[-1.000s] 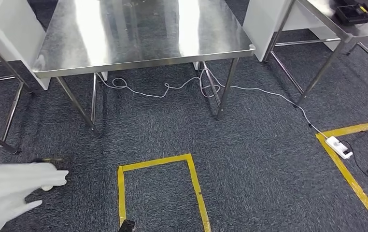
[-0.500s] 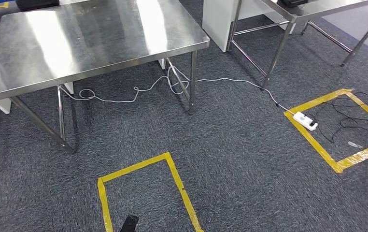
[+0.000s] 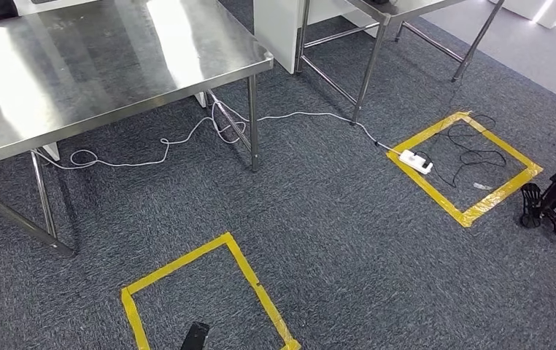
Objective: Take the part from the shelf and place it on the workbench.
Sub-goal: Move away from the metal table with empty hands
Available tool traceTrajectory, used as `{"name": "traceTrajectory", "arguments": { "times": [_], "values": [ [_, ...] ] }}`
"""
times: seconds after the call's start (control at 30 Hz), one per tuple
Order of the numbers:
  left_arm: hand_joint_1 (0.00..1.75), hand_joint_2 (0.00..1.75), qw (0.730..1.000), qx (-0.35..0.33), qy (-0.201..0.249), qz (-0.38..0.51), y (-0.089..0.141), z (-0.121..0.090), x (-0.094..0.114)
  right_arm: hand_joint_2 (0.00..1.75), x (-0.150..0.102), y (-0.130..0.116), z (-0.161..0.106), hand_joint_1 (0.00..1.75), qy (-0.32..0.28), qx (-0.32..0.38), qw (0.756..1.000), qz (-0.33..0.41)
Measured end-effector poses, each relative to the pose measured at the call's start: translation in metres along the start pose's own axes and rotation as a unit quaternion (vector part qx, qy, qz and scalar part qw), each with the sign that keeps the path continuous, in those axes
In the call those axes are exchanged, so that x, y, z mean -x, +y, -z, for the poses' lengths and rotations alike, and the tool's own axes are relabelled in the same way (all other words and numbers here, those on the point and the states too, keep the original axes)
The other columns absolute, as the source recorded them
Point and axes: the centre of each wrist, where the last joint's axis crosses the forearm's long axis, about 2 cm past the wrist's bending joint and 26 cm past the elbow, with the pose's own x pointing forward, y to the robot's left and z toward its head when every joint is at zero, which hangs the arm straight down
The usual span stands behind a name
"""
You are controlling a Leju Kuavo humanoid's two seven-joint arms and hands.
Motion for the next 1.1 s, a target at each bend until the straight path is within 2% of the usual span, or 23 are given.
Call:
{"name": "traceTrajectory", "arguments": {
  "times": [1.1],
  "values": [
    [0.00,0.00,1.000,-0.004,0.004,0.000,-0.0007,-0.0004,-0.0003,0.00,-0.0007,0.0025,-0.0008,0.00,0.007,-0.018,1.000,-0.003]
  ]
}}
